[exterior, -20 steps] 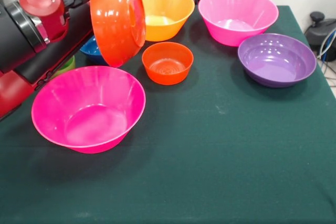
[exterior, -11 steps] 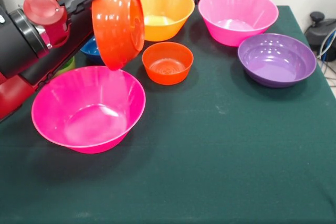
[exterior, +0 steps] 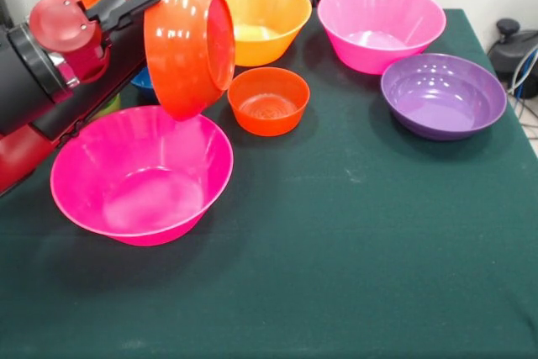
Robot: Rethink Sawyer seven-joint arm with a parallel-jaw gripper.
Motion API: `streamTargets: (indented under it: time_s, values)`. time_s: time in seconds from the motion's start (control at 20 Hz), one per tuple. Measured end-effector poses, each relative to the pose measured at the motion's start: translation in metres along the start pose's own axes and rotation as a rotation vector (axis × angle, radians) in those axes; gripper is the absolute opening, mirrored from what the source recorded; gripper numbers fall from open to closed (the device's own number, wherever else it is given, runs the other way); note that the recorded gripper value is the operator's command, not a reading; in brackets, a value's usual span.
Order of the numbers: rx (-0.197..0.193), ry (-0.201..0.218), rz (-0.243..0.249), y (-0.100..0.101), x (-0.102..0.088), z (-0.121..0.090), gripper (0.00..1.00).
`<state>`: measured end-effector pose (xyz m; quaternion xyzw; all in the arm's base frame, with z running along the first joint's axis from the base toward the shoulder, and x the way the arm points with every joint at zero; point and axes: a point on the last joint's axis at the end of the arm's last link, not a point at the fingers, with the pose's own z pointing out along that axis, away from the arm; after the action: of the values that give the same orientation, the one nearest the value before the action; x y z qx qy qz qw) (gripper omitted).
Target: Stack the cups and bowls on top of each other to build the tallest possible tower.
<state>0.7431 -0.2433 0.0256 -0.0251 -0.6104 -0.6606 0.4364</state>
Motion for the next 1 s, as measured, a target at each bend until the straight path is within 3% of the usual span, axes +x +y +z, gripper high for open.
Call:
streamTargets:
  time_s: [0.45,0.75,1.0]
  values:
    - [-0.071,-0.026,-0.040,0.000,-0.003,-0.012,0.00]
    - [-0.066,-0.035,-0.094,-0.003,-0.009,-0.013,0.00]
    - [-0.055,-0.068,-0.152,-0.006,-0.015,-0.015,0.00]
